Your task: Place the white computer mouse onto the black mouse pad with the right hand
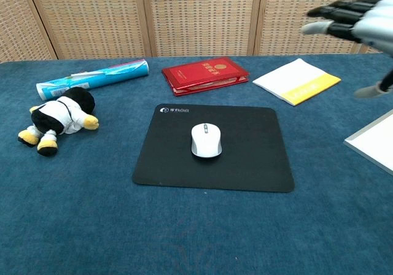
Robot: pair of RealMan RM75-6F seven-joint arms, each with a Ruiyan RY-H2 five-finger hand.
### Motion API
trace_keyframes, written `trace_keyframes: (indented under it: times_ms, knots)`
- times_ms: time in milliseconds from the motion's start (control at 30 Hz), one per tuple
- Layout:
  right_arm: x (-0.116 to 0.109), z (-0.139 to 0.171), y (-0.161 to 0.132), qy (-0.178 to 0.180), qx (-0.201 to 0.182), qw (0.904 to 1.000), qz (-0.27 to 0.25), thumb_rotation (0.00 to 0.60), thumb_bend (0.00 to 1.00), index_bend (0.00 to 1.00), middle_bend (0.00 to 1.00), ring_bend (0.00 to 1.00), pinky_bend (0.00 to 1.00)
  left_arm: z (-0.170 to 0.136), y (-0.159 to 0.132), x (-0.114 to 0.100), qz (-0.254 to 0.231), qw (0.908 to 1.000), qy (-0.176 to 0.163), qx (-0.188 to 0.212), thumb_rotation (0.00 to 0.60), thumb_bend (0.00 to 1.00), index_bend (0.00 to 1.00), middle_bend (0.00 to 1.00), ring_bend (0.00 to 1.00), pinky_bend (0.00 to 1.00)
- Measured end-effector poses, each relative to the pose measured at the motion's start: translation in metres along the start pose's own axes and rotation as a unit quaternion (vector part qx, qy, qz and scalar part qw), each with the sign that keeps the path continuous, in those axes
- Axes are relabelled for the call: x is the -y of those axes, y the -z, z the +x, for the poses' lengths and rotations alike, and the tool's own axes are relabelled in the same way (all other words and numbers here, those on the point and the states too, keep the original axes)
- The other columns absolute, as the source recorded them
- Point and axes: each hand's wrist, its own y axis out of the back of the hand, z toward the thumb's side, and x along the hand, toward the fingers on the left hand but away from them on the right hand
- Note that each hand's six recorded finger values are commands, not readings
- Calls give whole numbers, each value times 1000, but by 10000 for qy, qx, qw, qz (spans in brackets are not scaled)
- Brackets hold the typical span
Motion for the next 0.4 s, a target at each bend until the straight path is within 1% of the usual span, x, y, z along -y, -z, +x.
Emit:
trace_keyframes:
  times_ms: [67, 100, 167, 200, 267, 300, 400]
  knots:
    - [5, 26, 16, -63, 502, 9983, -294, 600, 0, 0, 0, 0, 35, -3, -3, 3, 21, 10000, 19, 63, 600, 0, 0, 0, 0, 0]
    - [9, 43, 24, -151, 823, 9954, -472, 600, 0, 0, 0, 0, 15, -5, -3, 4, 30, 10000, 24, 85, 600, 0, 0, 0, 0, 0]
    - [13, 65, 33, -302, 1252, 9889, -736, 600, 0, 0, 0, 0, 0, -9, -4, 8, 42, 9999, 15, 103, 600, 0, 0, 0, 0, 0]
    - [15, 76, 37, -384, 1488, 9837, -937, 600, 0, 0, 0, 0, 0, -11, -4, 9, 42, 9999, 3, 99, 600, 0, 0, 0, 0, 0]
    - [14, 93, 38, -462, 1780, 9746, -1277, 600, 0, 0, 0, 0, 0, -14, -4, 12, 54, 9999, -47, 103, 600, 0, 0, 0, 0, 0]
    - [12, 105, 39, -479, 1959, 9681, -1484, 600, 0, 0, 0, 0, 0, -16, -4, 12, 56, 9999, -93, 112, 600, 0, 0, 0, 0, 0]
    - [3, 133, 41, -413, 2318, 9543, -1842, 600, 0, 0, 0, 0, 0, -21, -3, 12, 56, 9993, -319, 180, 600, 0, 0, 0, 0, 0]
